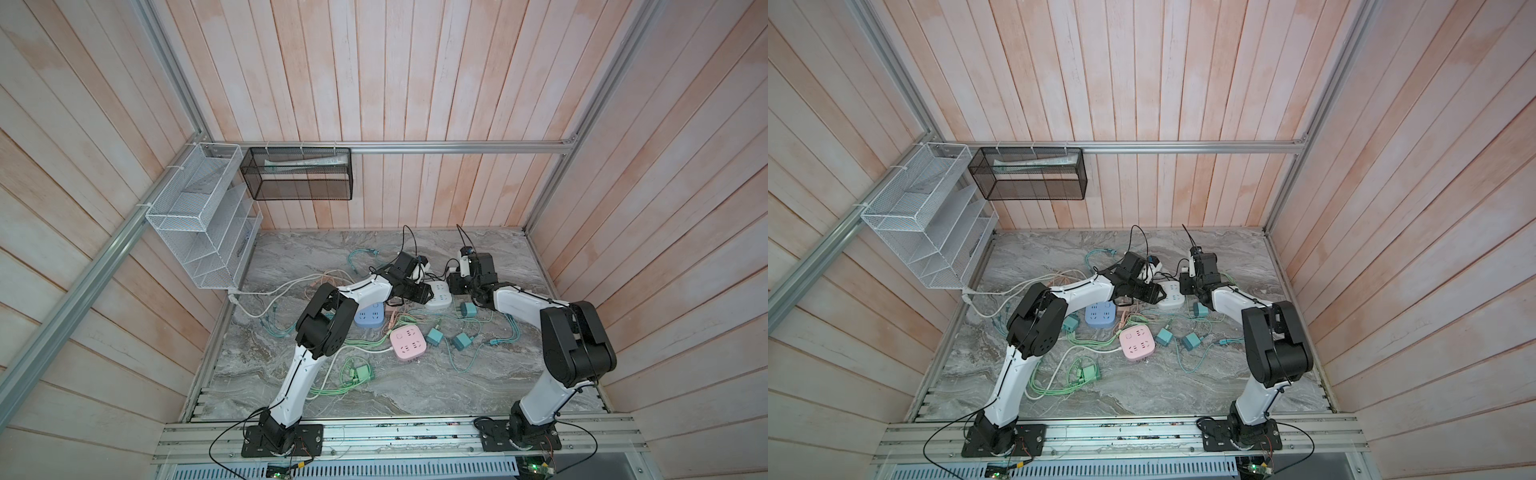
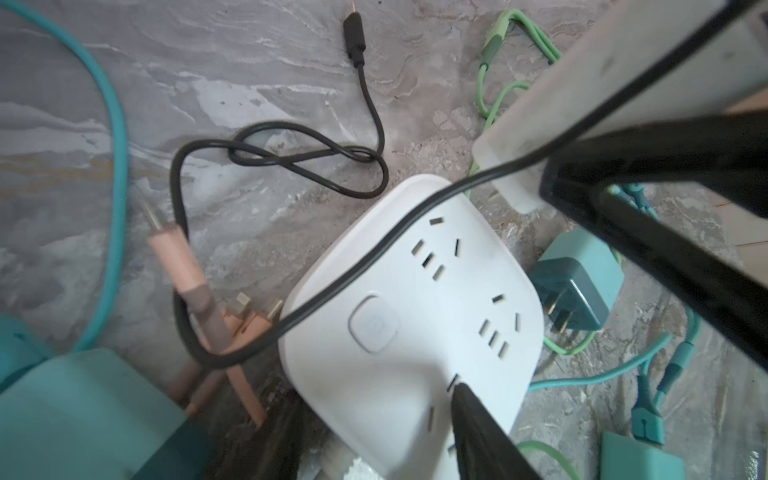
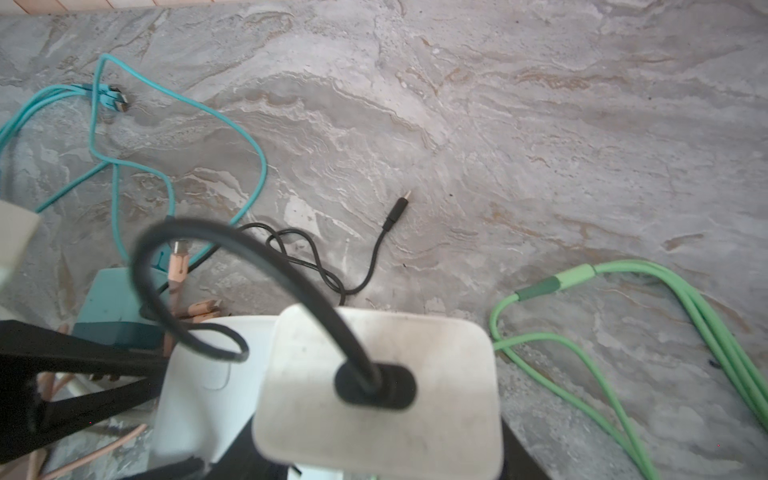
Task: Pull the plug off the socket
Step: 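Lower the white charger onto the table and open the right gripper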
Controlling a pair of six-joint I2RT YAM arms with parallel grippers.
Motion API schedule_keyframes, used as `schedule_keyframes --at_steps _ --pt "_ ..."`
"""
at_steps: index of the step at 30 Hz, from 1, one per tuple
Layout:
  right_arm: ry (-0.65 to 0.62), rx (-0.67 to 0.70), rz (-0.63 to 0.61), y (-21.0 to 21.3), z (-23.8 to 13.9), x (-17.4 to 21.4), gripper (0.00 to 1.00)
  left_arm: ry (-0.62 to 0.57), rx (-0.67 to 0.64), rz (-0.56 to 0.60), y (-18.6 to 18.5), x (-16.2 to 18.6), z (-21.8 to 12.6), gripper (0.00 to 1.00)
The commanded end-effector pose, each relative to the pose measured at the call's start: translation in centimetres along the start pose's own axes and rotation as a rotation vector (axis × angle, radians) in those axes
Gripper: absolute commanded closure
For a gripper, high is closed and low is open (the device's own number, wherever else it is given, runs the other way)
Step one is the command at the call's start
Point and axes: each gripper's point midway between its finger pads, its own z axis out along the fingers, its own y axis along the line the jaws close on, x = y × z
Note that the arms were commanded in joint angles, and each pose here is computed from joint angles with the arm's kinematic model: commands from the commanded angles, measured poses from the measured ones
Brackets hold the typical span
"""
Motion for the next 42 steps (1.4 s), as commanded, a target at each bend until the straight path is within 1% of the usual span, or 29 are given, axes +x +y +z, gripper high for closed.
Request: schedule_keyframes --at_steps 1,8,11,18,21,24,29,32,33,39,42 --pt "0.007 -0.032 0.043 0.0 -0.6 -0.5 0.82 0.223 -0.123 -0.029 3.5 8.0 2.0 0.42" --pt "0.093 -0.018 0.103 -2.0 0.0 1.3 0.81 0.226 -0.124 -0.028 3.5 8.2 2.1 0.42" --pt "0.103 -0.012 0.124 -2.7 -0.2 1.4 0.80 0.219 -0.121 -0.026 3.4 8.0 1.9 0.42" --pt "0.182 -0.039 0.136 -3.3 0.2 2.0 0.76 0.205 -0.107 -0.024 2.9 7.3 1.7 0.42" --pt "0.204 -0.054 0.142 -3.3 0.3 2.1 0.71 0.203 -0.108 -0.024 2.9 7.2 1.7 0.42" --pt "0.229 -0.071 0.138 -3.2 0.7 2.4 0.70 0.199 -0.107 -0.024 2.8 7.1 1.6 0.42" --pt "0.285 -0.085 0.133 -3.3 1.4 3.3 0.64 0.174 -0.097 -0.022 2.3 5.9 1.1 0.41" --pt "0.288 -0.086 0.135 -3.6 1.7 3.4 0.60 0.148 -0.105 -0.015 2.1 4.9 0.6 0.40" --pt "0.290 -0.086 0.136 -3.6 1.7 3.4 0.59 0.133 -0.105 -0.013 2.0 4.4 0.4 0.39" --pt "0.293 -0.095 0.145 -3.6 1.9 3.3 0.46 0.044 -0.079 0.001 0.7 1.5 -0.8 0.30" --pt "0.284 -0.081 0.147 -3.8 1.9 3.0 0.37 0.003 -0.070 0.010 0.1 0.2 -1.5 0.25"
